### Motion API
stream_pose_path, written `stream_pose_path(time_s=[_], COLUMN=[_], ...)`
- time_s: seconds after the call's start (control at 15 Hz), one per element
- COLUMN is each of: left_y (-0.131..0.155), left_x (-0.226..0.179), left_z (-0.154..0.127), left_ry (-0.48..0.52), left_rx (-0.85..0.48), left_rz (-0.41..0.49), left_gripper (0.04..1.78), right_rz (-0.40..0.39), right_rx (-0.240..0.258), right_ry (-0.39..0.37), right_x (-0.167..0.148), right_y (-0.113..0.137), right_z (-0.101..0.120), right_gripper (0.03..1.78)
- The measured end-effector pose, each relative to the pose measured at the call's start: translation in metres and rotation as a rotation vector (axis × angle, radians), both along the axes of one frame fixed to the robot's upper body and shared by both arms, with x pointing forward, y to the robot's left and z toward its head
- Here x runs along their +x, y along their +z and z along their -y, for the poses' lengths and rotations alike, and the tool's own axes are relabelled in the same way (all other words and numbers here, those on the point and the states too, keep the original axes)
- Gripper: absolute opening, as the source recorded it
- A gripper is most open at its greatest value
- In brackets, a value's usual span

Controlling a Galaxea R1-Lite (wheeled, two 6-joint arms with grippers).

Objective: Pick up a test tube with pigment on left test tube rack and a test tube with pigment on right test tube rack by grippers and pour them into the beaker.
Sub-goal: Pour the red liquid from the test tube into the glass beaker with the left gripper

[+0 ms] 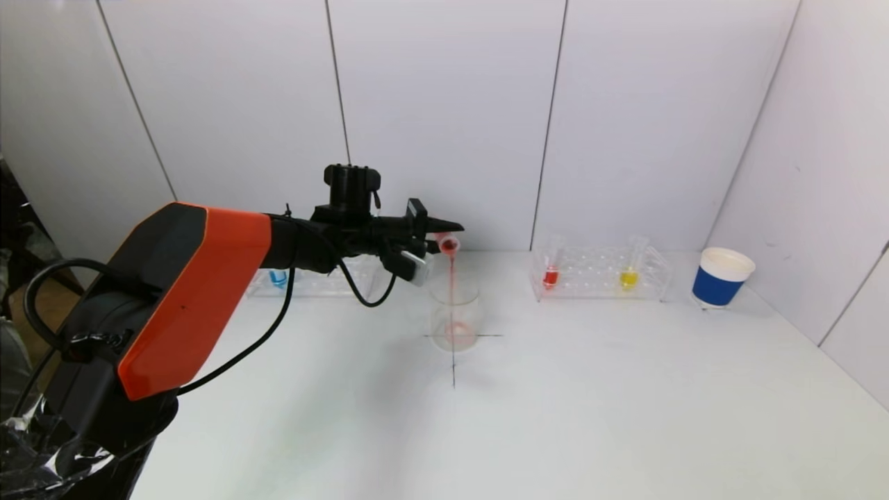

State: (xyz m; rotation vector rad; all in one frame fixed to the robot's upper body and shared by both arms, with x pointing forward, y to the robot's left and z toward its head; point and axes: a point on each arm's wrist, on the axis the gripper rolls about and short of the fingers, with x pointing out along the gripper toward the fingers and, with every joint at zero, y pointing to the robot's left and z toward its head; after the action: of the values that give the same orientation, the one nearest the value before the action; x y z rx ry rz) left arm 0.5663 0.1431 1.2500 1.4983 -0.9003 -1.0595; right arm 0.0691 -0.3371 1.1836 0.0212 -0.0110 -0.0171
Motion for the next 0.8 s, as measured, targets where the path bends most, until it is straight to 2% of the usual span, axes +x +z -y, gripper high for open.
stream_pose_path(time_s=[0.8], left_y=[-0.0011], left_x=[0.0004], left_z=[-0.0012], left_ry=[-0.007], left_rx=[0.029], left_rz=[0.089], left_gripper=[0.48], right_rz=[0.0], right_rx=[0.0], right_ry=[0.0], right_x=[0.0], right_y=[0.0], right_z=[0.0], right_gripper=[1.77])
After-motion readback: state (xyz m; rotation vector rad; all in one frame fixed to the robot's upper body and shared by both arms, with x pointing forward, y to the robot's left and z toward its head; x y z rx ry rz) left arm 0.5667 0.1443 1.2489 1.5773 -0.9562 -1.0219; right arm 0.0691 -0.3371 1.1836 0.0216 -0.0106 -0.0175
